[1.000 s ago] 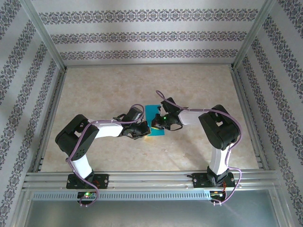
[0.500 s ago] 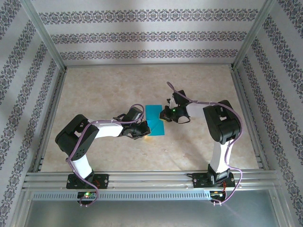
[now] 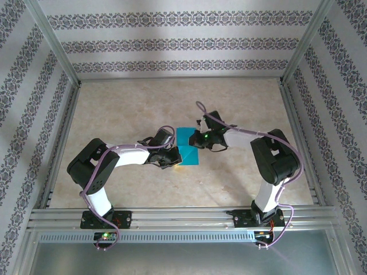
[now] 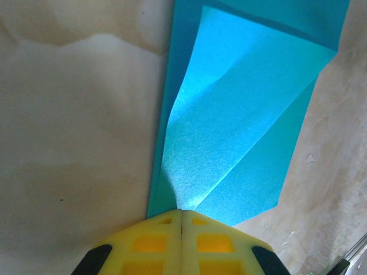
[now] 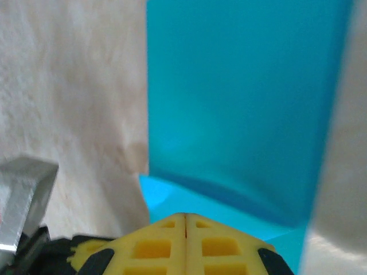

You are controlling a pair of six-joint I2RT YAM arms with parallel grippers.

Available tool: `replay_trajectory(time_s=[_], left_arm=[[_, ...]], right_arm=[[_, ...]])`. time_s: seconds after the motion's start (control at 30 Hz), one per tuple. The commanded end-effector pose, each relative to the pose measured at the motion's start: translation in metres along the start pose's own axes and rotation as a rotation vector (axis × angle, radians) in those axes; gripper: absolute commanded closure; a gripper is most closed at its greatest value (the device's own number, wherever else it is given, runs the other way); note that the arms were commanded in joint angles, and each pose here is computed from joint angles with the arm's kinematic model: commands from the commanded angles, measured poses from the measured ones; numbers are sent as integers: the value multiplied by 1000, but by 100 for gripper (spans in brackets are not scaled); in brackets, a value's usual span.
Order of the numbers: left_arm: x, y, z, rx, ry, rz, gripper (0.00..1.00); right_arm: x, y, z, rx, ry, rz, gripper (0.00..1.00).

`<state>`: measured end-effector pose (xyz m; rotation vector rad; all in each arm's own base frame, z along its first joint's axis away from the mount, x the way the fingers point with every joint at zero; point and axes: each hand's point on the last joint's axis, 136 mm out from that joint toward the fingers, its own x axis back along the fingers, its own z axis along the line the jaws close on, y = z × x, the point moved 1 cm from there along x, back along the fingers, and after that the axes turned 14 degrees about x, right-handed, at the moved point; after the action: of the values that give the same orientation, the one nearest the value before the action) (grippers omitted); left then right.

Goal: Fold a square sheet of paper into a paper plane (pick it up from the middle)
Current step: Fold the triangle a second time at the center of the table.

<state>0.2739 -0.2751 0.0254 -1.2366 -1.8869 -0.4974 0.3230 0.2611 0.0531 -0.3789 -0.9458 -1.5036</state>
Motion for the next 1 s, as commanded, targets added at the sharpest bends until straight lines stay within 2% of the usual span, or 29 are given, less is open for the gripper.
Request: replay_trajectory(time_s=[0.0,0.17,0.33,0.43,0.57,0.83,0.97], left_arm=[[-5,-4,45,43,166,28,100],[-4,-5,38,20,142,38,100],[13,-1,-5,-47,29,22,99],[26,5,-25,-50,-37,-19,94],[24,8,-15,-21,-3,-46,94],[6,3,8,25,64,0,100],[2,1,16,32,87,15,100]], right_arm=[[-15,-19,-4,-48,-7,51,95],[-26,-28,-18,-64,-48,82,96],[-28,-36,-32,-86,-91,106,96],[-28,-36,-32,-88,-89,107,96],[-28,-34,-30,-88,-84,103,96],[-26,-29,-24,-87,-60,94,96],[-19,-18,-11,-60,-27,61,96]])
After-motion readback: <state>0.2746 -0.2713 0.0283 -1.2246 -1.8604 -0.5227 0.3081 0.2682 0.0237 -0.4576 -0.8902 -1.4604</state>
